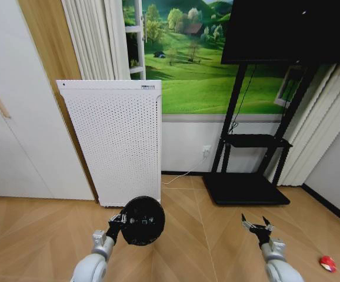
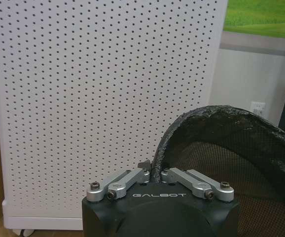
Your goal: Pick up the trash bin and place the garbage on the floor into it.
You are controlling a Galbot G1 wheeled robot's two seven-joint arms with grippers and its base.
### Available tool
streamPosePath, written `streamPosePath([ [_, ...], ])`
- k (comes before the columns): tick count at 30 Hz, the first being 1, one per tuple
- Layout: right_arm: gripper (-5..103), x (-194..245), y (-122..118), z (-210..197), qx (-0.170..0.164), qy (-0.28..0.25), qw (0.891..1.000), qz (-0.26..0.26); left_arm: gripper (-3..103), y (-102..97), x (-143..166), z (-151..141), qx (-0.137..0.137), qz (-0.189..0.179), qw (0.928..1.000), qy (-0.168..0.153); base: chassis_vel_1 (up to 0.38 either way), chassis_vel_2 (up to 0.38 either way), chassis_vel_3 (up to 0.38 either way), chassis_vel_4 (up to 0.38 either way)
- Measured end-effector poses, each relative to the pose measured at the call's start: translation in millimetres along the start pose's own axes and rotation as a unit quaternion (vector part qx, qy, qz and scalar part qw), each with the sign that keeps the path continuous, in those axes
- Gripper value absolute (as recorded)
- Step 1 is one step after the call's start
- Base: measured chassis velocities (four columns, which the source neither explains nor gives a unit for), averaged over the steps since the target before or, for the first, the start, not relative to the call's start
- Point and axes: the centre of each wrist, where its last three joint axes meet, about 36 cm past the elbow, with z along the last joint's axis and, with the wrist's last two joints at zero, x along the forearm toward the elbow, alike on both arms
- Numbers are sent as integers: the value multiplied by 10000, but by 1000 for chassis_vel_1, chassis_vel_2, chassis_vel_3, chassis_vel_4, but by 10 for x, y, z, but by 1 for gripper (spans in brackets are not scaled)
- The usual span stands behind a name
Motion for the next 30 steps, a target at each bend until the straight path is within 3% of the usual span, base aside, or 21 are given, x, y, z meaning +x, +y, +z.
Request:
streamPosePath([
  [9,100,182,44,79,48,66,10000,-3,4,46,68,84,90,-203,9997,33,0,0,0,0],
  [17,100,217,176,165,80,63,9999,-23,4,6,-3,126,115,-130,9998,55,0,0,0,0],
  [30,100,190,198,172,48,-63,9999,-82,4,-14,-82,188,105,-57,9999,110,0,0,0,0],
])
